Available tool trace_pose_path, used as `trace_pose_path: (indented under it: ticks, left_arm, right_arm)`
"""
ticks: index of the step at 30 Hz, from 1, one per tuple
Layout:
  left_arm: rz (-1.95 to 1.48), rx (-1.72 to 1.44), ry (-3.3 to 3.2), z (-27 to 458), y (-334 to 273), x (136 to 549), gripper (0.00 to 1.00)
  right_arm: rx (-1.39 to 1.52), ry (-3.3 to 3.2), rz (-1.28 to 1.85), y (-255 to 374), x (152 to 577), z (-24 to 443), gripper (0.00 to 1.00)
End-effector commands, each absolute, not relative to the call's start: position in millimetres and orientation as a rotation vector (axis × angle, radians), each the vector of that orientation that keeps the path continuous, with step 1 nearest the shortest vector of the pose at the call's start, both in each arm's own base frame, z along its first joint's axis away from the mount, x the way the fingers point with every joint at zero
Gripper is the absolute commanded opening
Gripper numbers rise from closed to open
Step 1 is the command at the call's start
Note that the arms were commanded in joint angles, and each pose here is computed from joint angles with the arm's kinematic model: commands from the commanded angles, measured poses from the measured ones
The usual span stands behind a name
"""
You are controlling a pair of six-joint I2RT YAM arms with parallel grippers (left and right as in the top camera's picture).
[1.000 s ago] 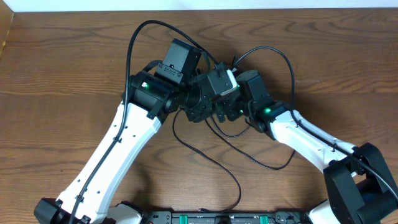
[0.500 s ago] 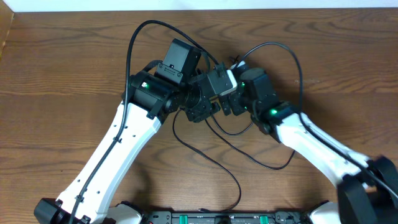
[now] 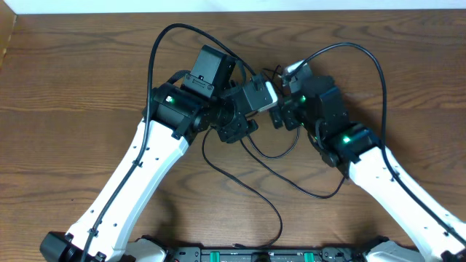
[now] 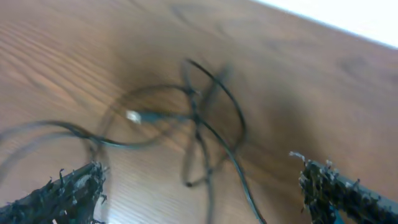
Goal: Untangle cables
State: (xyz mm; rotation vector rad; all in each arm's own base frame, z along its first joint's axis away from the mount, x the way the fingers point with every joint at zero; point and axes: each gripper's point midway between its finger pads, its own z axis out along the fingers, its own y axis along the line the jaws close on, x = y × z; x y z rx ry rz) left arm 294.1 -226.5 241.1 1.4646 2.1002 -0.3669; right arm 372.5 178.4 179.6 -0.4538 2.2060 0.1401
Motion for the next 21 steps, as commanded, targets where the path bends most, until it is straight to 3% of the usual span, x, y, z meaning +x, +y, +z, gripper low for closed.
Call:
trace_pose_path:
  ticks: [1,13,21]
  left_arm:
    - [-0.392,1.459,2.11,240,-228,293,0.64]
    - [-0.392,1.459,2.11,240,-228,293,0.64]
    - [-0.392,1.459,2.11,240,-228,293,0.64]
  right_arm:
    - [-0.4,2.28,0.009,148,385,155,0.99]
    - [-0.02,2.502,-0.109,72,399,87,0.99]
    - [0.029,2.636,-0.084,71,387,46,0.99]
